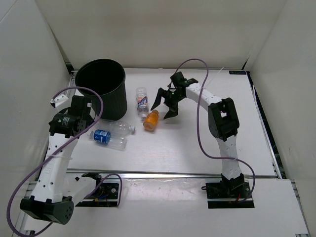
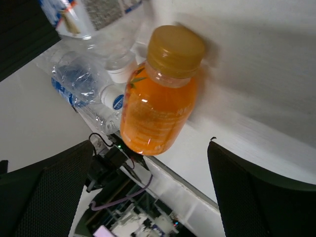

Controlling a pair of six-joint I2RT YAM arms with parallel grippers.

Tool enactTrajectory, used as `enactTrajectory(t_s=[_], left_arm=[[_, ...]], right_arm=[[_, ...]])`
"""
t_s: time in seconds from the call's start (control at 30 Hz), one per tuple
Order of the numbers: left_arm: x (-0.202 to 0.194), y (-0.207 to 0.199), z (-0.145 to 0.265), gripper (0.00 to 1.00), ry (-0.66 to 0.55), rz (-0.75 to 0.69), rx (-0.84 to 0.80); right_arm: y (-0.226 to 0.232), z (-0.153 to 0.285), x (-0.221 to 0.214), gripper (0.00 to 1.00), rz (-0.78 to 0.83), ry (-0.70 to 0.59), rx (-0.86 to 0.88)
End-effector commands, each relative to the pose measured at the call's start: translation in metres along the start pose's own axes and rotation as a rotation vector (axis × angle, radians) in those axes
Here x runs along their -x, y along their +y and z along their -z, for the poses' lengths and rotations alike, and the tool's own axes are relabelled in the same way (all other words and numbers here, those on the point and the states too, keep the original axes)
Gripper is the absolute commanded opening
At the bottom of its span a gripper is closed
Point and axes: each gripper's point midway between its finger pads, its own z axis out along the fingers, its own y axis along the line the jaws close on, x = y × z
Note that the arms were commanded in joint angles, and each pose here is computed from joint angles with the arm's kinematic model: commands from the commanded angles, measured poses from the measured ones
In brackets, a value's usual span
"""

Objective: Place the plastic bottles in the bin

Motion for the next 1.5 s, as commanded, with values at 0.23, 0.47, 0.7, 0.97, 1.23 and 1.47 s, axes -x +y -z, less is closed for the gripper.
enactTrajectory(t_s=[0.23,0.47,0.7,0.97,1.23,1.47], left_arm=[[-0.003,-0.010,-0.007,1.00,0.023,-0.040,-0.007],[-0.010,-0.014,-0.011,1.00,0.047,-0.053,-0.009],[-0.013,-0.013,-0.013,1.00,0.053,-0.059,-0.004],[-0.014,-0.010,-0.011,1.00,0.048,-0.054,-0.009],[-0.014,-0.007,-0.013,1.00,0.043,-0.057,0.018],[-0.008,0.002,-0.011,1.00,0.016,-0.008,0.053]], right_arm=[[-0.009,-0.034,-0.016,1.00,-0.139,0.082,0.064],[-0.015,-0.056,-0.019,1.00,-0.177,0.140,0.089],[-0.016,-0.068,-0.017,1.00,-0.174,0.182,0.132],[-0.017,-0.074,-0.015,0.52,-0.175,0.197,0.146],[-0.018,-0.029,-0.033,0.26,-0.086,0.146,0.143],[0.085,0.081,-0.014,0.16,0.166,-0.091,0.289]])
